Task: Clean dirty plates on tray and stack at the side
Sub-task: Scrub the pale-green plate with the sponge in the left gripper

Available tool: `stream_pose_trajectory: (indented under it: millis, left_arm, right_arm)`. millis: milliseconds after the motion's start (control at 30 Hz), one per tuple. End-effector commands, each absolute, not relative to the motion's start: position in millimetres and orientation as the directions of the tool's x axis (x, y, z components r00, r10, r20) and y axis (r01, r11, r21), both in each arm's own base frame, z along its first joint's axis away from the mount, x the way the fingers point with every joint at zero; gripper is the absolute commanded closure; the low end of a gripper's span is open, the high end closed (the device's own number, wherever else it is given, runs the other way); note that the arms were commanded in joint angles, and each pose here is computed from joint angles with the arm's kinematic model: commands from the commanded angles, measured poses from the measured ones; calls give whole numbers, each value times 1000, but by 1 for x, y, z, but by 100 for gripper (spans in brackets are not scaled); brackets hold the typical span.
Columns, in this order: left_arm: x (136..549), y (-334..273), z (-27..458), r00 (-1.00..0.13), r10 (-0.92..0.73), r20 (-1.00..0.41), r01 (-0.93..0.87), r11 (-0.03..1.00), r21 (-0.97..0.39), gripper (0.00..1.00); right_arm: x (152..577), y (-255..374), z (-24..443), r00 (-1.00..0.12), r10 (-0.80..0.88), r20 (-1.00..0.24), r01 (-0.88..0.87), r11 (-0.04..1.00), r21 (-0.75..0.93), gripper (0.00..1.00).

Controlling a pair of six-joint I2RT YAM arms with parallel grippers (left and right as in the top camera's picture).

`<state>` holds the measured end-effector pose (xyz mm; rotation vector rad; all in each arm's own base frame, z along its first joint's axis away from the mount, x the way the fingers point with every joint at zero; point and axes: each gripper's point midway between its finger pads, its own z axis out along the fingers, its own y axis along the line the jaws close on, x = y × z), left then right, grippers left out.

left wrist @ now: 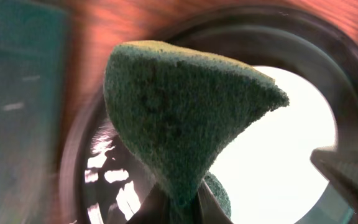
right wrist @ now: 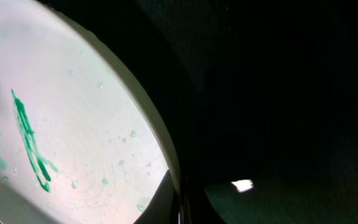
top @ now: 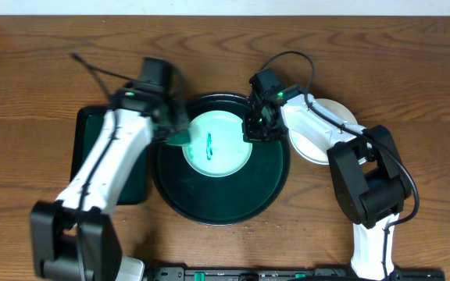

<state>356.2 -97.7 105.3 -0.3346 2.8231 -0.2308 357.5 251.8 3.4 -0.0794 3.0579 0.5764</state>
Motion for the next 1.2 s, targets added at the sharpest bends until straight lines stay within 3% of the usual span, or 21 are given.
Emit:
stream_pose_trajectory:
  millis: [0, 367, 500, 633, 733, 833, 1000, 1167]
  left_arm:
    - [349, -121, 74, -959, -210, -193, -178, 969, -169, 93]
    - [325, -139, -9, -984, -174, 48, -179, 976, -124, 93]
    - [322, -164, -6, -997, -40, 68, -57, 963, -264, 93]
    - [314, -211, 16, -985, 168, 29, 125, 829, -545, 93]
    - [319, -218, 20, -982, 188, -9, 158, 798, -582, 93]
    - [332, -204, 11, -989, 141, -34, 139, 856, -498, 93]
    - [350, -136, -9, -996, -76, -43, -67, 982, -178, 93]
    - [336, -67, -7, -975, -217, -40, -220, 965, 144, 93]
  right_arm:
    - [347, 253, -5, -999, -40, -10, -41, 937, 348, 99]
    - [347, 254, -5, -999, -45, -13, -47, 936, 348, 99]
    - [347, 254, -5, -999, -45, -13, -47, 936, 348, 99]
    - [348, 254, -5, -999, -45, -16, -48, 936, 350, 99]
    - [348, 254, -5, -999, -45, -15, -48, 936, 350, 99]
    - [348, 254, -5, -999, -45, -15, -47, 936, 349, 99]
    - [347, 254, -5, -999, -45, -13, -47, 936, 348, 99]
    - [347, 254, -5, -999, -50, -14, -52, 936, 348, 99]
